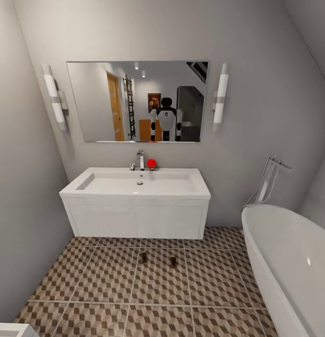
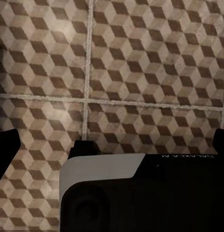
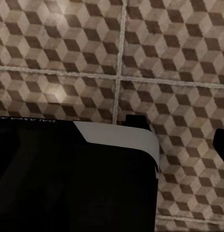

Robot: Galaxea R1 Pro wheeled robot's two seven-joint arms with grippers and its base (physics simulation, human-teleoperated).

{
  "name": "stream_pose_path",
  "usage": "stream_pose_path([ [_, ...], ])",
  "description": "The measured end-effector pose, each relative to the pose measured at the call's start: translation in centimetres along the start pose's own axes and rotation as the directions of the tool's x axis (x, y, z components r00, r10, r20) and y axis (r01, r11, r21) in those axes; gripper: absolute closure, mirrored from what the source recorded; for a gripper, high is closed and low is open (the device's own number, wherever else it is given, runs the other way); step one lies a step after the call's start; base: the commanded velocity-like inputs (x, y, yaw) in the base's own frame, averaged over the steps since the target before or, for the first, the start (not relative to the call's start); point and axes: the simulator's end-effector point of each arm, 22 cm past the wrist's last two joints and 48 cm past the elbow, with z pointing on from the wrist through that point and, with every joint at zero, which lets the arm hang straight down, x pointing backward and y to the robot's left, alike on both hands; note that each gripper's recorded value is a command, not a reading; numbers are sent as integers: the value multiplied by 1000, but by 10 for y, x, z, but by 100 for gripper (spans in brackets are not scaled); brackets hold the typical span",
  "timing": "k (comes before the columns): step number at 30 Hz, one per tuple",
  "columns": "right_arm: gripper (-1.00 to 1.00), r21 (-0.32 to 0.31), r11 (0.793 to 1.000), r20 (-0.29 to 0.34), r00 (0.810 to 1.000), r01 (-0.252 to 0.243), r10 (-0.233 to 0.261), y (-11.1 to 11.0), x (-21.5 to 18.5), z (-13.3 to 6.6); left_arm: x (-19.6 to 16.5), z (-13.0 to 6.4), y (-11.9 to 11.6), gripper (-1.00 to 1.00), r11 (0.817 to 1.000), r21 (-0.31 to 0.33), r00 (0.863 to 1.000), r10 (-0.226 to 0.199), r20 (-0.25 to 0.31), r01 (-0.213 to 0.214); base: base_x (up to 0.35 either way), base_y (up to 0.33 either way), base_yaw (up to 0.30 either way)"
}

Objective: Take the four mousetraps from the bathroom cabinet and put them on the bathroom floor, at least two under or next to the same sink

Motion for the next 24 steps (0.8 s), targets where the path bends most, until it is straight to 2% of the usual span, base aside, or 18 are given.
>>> stream_pose_path([
  [19,-100,2,1000,-22,1000,-1,1,-3,5,0,5,0,-3,-100,1000,3,1000,-3,-6,3,0,0,0],
  [24,-100,-1,1000,-34,999,-1,1,-1,16,-1,25,-1,-2,-100,1000,-1,999,-6,-31,6,0,0,0],
])
